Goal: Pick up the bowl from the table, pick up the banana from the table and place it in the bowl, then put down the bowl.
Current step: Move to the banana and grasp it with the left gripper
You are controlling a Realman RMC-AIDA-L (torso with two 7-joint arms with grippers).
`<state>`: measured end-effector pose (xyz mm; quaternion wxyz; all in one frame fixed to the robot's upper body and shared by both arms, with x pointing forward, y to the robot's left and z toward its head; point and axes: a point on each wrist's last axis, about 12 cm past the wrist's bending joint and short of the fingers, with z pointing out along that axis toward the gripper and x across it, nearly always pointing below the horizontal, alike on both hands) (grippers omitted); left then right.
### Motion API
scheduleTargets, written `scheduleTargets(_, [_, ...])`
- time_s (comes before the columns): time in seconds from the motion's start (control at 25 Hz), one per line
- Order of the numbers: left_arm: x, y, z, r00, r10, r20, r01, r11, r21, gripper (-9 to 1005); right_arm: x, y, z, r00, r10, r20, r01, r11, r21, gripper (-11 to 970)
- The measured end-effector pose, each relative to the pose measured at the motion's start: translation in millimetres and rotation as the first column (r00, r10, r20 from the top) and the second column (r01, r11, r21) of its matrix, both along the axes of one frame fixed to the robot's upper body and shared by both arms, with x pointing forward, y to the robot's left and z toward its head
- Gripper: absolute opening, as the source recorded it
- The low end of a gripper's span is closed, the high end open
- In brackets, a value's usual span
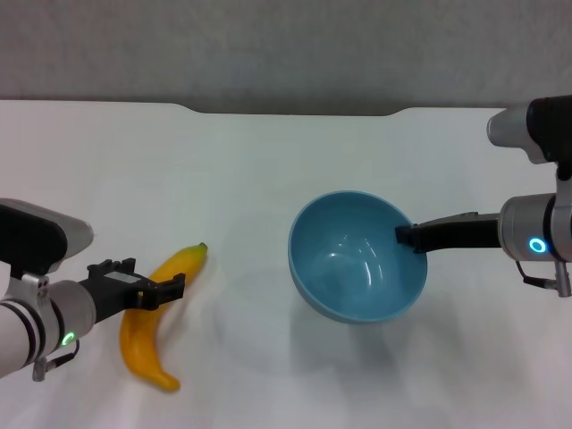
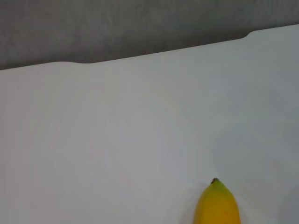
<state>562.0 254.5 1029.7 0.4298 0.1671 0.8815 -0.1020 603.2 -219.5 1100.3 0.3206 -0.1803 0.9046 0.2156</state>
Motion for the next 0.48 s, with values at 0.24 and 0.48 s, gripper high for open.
scheduleTargets(0.24, [-1.8, 1.2, -5.8, 1.0, 0.001, -0.03, -0.001, 1.0, -0.001, 887, 0.6, 1.5, 1.1, 1.0, 0.003, 0.003, -0.003, 1.0, 0.001, 61])
scheduleTargets(0.48, [-1.3, -0.3, -10.9, 0.998, -0.011, -0.06, 0.011, 1.0, 0.001, 882, 0.5, 2.8, 1.7, 1.0, 0.008, 0.005, -0.008, 1.0, 0.002, 64])
